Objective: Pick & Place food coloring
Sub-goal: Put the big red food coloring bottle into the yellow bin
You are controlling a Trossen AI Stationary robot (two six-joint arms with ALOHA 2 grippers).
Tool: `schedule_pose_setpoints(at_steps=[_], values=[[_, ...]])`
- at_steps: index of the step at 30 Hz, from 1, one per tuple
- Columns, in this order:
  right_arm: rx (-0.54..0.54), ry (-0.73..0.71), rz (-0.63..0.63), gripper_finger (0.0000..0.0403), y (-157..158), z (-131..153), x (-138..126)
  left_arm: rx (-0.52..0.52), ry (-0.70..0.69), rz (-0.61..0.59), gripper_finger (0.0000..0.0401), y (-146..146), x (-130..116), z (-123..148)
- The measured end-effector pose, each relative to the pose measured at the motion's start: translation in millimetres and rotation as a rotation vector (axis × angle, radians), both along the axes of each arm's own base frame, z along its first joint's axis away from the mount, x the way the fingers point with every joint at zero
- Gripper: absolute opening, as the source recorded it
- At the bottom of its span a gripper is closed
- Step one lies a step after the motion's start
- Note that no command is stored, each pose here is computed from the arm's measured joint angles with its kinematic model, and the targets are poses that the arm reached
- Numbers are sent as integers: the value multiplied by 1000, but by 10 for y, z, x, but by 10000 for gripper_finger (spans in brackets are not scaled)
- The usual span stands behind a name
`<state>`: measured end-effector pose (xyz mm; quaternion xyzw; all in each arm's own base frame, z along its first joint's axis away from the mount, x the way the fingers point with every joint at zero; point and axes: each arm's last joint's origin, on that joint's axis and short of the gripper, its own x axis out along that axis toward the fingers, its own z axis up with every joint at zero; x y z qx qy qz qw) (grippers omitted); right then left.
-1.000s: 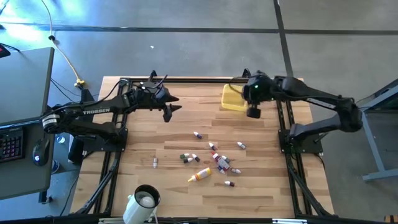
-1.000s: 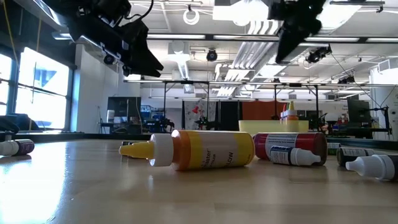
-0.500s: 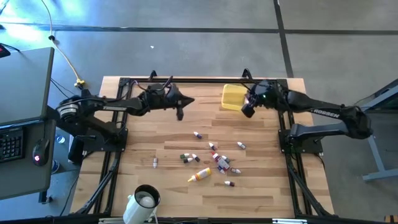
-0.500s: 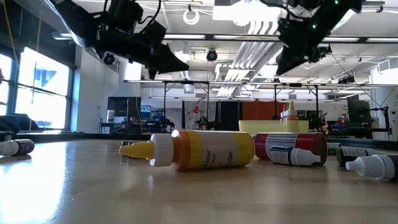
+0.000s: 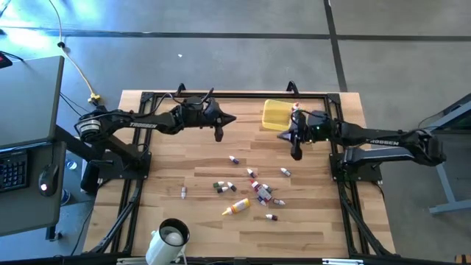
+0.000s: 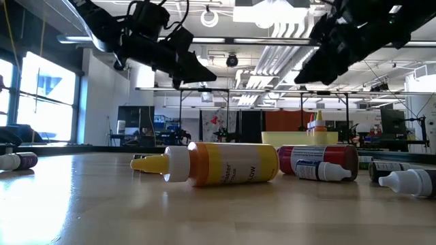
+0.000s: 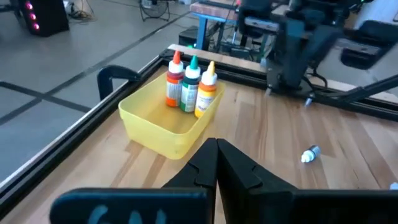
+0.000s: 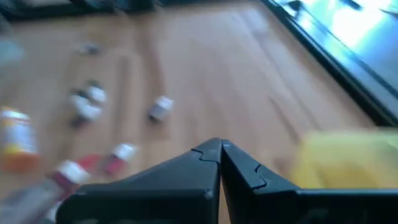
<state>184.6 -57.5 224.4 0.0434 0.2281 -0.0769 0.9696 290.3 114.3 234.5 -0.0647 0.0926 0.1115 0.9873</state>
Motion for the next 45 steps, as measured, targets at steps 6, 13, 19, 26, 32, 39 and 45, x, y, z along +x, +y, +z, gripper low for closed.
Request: schedule_pose_setpoints(at_steps=[6,13,19,26,32,39,45], values=[[74,-16,129,6,234,-24,65,4,-5,0,3,5,5,20],[3,67,160,45,401,-163,187,30,-22,-172,21,-51,17,35],[17,96,157,101,455,-325,361,99,-11,-273,94,-192,60,26],[-113,71,57,126,425,-352,451,231,56,-461,147,-597,199,-132],[-184,10,-62,126,348,-188,366,248,68,-501,150,-867,384,-373],[-247,-133,-69,127,356,129,163,218,59,-580,150,-969,585,-707],[-209,-213,-89,127,369,280,14,156,50,-694,150,-1052,911,-855]])
